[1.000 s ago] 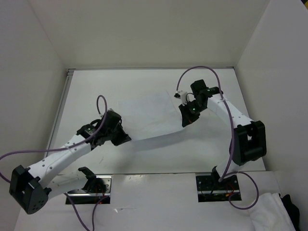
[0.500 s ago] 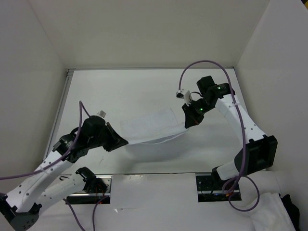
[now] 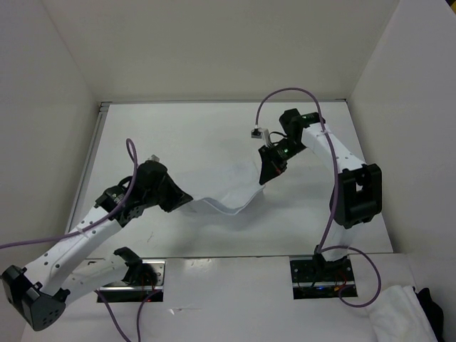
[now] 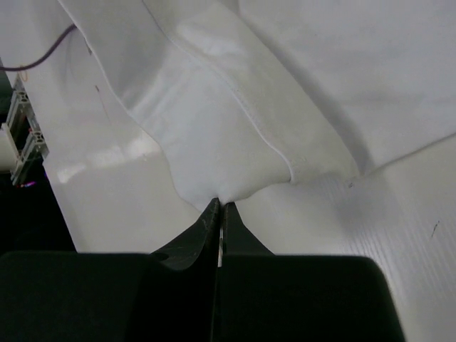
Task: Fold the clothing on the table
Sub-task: Fold the skirt
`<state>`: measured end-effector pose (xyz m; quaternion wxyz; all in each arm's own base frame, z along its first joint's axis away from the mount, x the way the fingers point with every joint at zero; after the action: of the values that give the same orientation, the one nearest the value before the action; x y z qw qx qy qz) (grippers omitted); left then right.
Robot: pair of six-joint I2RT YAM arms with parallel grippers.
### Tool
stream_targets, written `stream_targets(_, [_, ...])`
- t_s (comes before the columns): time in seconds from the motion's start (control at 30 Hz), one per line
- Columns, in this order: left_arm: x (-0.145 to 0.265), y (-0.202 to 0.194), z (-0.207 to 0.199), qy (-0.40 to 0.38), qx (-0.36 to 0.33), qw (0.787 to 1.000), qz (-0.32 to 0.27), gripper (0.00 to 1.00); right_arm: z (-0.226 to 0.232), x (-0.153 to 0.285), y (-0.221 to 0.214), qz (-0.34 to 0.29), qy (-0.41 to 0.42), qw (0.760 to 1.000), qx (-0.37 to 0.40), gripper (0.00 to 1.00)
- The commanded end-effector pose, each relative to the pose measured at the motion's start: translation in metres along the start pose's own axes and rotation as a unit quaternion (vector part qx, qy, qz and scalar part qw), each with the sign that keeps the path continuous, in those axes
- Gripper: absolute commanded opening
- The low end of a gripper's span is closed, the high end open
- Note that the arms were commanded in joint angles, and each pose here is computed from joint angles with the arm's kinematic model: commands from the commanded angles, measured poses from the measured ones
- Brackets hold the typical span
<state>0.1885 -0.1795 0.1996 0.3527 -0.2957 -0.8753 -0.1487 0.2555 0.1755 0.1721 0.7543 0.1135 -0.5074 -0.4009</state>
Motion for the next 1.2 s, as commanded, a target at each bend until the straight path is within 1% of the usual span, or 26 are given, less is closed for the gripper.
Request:
stream_targets(0.0, [0.002, 0.018, -0.002, 0.004, 0.033, 0.998, -0.049, 0.02, -0.014, 0.020, 0.032, -0.071, -0.020, 0.997, 0.014, 0.00])
stream_targets(0.07, [0.004, 0.029, -0.003, 0.000, 0.054, 0.996, -0.064, 0.02, -0.026, 0.021, 0.031, -0.075, -0.025, 0.997, 0.006, 0.00])
stream_targets(0.1, [0.002, 0.032, -0.002, 0.000, 0.059, 0.996, -0.068, 0.02, -0.041, 0.020, 0.028, -0.076, -0.028, 0.997, -0.008, 0.00])
stream_targets(0.17, [-0.005, 0.039, 0.003, 0.016, 0.061, 0.995, -0.079, 0.01, -0.053, 0.019, 0.022, -0.077, -0.023, 0.996, -0.027, 0.00])
stream_targets(0.2, [-0.006, 0.044, 0.000, 0.017, 0.067, 0.994, -0.085, 0.01, -0.061, 0.013, 0.017, -0.077, -0.012, 0.996, -0.050, 0.00])
stream_targets(0.3, [-0.019, 0.060, 0.003, 0.048, 0.060, 0.992, -0.105, 0.01, -0.080, 0.008, 0.012, -0.080, -0.009, 0.994, -0.073, 0.00])
stream_targets(0.33, [-0.019, 0.064, -0.002, 0.048, 0.058, 0.991, -0.109, 0.01, -0.086, 0.008, 0.011, -0.084, -0.012, 0.993, -0.082, 0.00])
stream_targets(0.4, [-0.030, 0.075, 0.003, 0.074, 0.052, 0.989, -0.116, 0.01, -0.096, 0.006, 0.014, -0.090, -0.020, 0.993, -0.077, 0.00])
stream_targets(0.43, [-0.035, 0.080, 0.005, 0.081, 0.049, 0.988, -0.118, 0.02, -0.098, 0.004, 0.015, -0.095, -0.017, 0.991, -0.090, 0.00])
stream_targets(0.47, [-0.036, 0.083, 0.001, 0.082, 0.040, 0.989, -0.115, 0.03, -0.105, 0.004, 0.020, -0.105, -0.027, 0.991, -0.081, 0.00])
stream_targets(0.5, [-0.046, 0.087, 0.006, 0.098, 0.038, 0.988, -0.115, 0.03, -0.107, 0.004, 0.022, -0.109, -0.031, 0.990, -0.082, 0.00])
stream_targets(0.53, [-0.048, 0.090, 0.001, 0.094, 0.036, 0.988, -0.114, 0.03, -0.109, 0.004, 0.025, -0.114, -0.034, 0.989, -0.092, 0.00])
stream_targets(0.67, [-0.061, 0.102, -0.001, 0.106, 0.033, 0.987, -0.115, 0.05, -0.119, 0.005, 0.034, -0.129, -0.046, 0.986, -0.091, 0.00])
stream_targets(0.7, [-0.067, 0.102, 0.002, 0.113, 0.029, 0.987, -0.107, 0.05, -0.121, 0.003, 0.033, -0.129, -0.045, 0.986, -0.097, 0.00])
stream_targets(0.83, [-0.071, 0.104, 0.003, 0.120, 0.029, 0.987, -0.103, 0.05, -0.116, 0.009, 0.034, -0.132, -0.034, 0.985, -0.102, 0.00])
stream_targets(0.87, [-0.068, 0.107, 0.002, 0.116, 0.032, 0.987, -0.107, 0.05, -0.112, 0.013, 0.035, -0.132, -0.037, 0.986, -0.089, 0.00])
stream_targets(0.93, [-0.064, 0.106, -0.002, 0.106, 0.032, 0.988, -0.105, 0.05, -0.100, 0.017, 0.027, -0.121, -0.027, 0.987, -0.098, 0.00])
stream_targets(1.0, [-0.057, 0.097, -0.007, 0.086, 0.038, 0.992, -0.087, 0.05, -0.092, 0.022, 0.019, -0.099, -0.034, 0.991, -0.080, 0.00])
stream_targets(1.03, [-0.054, 0.093, -0.006, 0.082, 0.039, 0.993, -0.078, 0.03, -0.079, 0.021, 0.010, -0.082, -0.013, 0.992, -0.097, 0.00])
stream_targets(1.07, [-0.047, 0.088, -0.008, 0.070, 0.045, 0.994, -0.069, 0.00, -0.071, 0.022, 0.003, -0.069, -0.006, 0.993, -0.094, 0.00])
stream_targets(1.1, [-0.044, 0.080, -0.006, 0.071, 0.043, 0.995, -0.063, 0.00, -0.061, 0.021, -0.005, -0.059, 0.006, 0.995, -0.078, 0.00])
stream_targets(1.13, [-0.038, 0.074, -0.005, 0.072, 0.043, 0.995, -0.058, 0.00, -0.054, 0.019, -0.011, -0.043, 0.005, 0.996, -0.080, 0.00])
stream_targets(1.17, [-0.027, 0.064, -0.010, 0.056, 0.035, 0.996, -0.052, 0.00, -0.044, 0.023, -0.020, -0.032, -0.008, 0.998, -0.050, 0.00])
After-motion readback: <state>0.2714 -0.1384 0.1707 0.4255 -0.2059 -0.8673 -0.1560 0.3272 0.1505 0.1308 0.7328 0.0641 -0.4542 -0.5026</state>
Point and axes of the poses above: each gripper's point midway between its finger pads, its own x axis back along the fingers, its own z axis along the line the jaws close on, y = z × x, the point moved 2 cm from there along x, back along the fingers, and after that the axes turned 15 degrees about x, right-handed, at the moved point
